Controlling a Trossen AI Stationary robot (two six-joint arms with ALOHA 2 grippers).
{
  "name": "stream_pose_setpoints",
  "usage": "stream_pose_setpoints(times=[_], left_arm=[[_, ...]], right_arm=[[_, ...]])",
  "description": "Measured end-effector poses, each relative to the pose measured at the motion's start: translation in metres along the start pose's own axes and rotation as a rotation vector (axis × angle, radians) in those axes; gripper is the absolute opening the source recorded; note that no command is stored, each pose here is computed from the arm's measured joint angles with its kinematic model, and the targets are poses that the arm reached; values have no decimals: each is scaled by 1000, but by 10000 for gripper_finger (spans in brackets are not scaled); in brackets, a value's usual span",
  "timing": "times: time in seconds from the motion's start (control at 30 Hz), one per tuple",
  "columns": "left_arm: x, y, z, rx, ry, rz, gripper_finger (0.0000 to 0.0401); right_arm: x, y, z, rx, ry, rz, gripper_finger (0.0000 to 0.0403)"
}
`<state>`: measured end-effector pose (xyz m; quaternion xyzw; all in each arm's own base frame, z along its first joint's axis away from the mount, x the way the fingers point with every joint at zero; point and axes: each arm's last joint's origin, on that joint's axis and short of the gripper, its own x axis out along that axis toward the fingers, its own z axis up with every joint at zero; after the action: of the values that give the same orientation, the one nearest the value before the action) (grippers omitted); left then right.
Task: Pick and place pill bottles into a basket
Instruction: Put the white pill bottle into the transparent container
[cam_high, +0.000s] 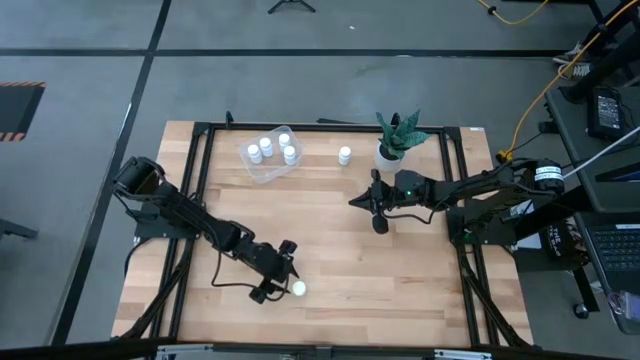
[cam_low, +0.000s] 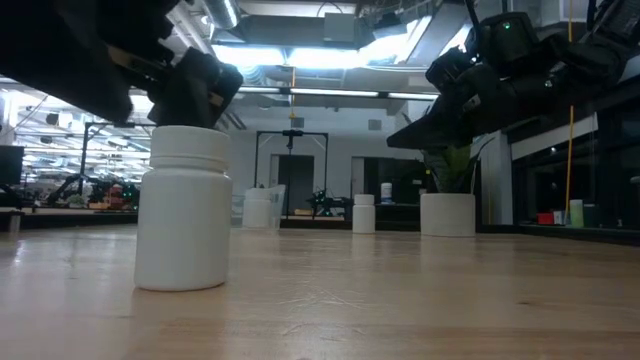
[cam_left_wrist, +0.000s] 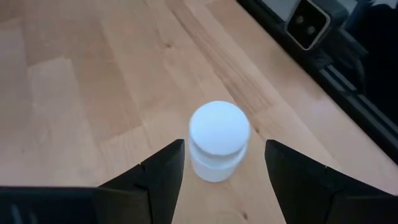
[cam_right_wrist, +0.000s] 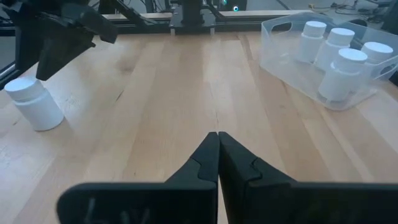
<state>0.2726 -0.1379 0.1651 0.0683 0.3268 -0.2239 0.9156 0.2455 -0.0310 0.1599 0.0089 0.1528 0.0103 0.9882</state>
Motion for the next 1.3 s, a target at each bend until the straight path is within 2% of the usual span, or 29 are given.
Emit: stream_pose_setpoints(times=[0.33,0.5,0.87,0.97,1.17,1.3], left_arm=[[0,-1,4,44,-36,2,217],[0,-1,4,116,-44,7,217],[0,-1,5,115,-55,11,246],[1,0,5,75,-57,21,254],[9,0,0,53,-20,24,256],[14,0,8,59,-14,21,256]], right_arm=[[0,0,0,3,1,0,5],[0,0,0,3,2,0,5],[0,0,0,3,1,0,5],[0,0,0,3,2,0,5],[0,0,0,3,1,0,5],[0,0,0,3,1,0,5]])
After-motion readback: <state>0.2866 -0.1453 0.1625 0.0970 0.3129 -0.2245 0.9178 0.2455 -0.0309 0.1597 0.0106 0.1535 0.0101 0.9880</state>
